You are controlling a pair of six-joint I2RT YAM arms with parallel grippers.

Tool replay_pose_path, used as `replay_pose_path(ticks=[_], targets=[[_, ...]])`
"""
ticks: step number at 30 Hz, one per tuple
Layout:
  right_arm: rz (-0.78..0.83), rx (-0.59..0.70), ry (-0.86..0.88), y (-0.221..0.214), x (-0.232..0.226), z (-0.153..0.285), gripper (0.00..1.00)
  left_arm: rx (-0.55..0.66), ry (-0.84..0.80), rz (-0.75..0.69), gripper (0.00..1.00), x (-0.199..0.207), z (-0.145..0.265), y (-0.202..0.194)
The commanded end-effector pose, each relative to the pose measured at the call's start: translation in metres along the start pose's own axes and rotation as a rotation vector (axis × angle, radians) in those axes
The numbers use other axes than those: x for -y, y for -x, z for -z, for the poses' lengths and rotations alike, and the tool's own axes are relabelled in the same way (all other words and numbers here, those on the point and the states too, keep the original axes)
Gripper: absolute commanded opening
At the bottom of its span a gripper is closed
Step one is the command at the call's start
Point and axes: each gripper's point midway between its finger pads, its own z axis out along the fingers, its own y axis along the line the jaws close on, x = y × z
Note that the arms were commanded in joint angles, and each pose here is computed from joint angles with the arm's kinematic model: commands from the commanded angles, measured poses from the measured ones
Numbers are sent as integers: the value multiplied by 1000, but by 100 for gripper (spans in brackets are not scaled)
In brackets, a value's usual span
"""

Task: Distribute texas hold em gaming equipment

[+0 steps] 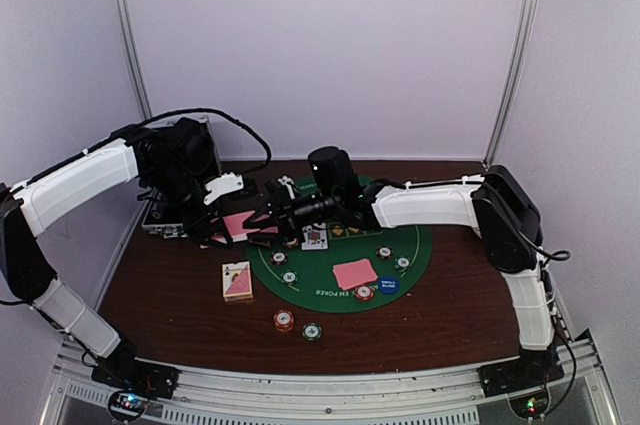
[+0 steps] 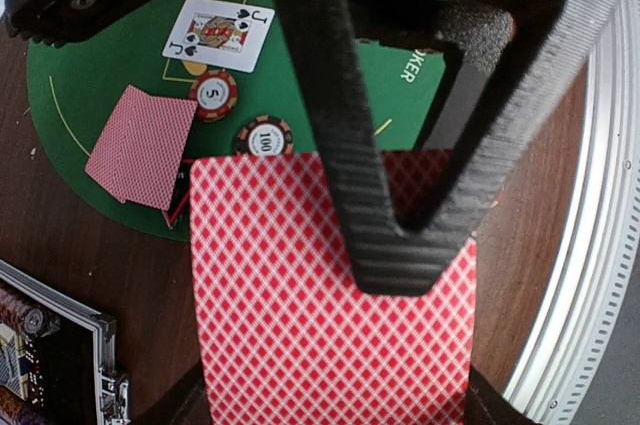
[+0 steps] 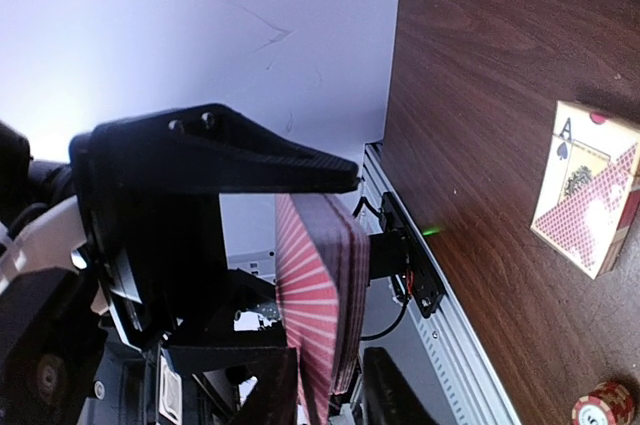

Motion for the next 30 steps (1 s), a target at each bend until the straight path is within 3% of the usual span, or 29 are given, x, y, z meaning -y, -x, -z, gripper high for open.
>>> replay_pose_path(ticks=[1,11,17,20,25,30], targets=[[38,-1,34,4,-18,5,20,33,12,-15,0,-3,6,7],[65,55,-52,17,-13,49,0,34,11,-15,0,-3,6,7],[141,104,-175,32,-11,92,0,25,16,-14,0,-3,5,5],[214,123,-364,42,10,123,0,20,18,-13,0,-4,4,4],[427,137,-911,60,62,186,0,16,23,-13,0,-3,5,1],[764,160,-1346,86,77,214,0,20,20,-13,0,-3,5,3]])
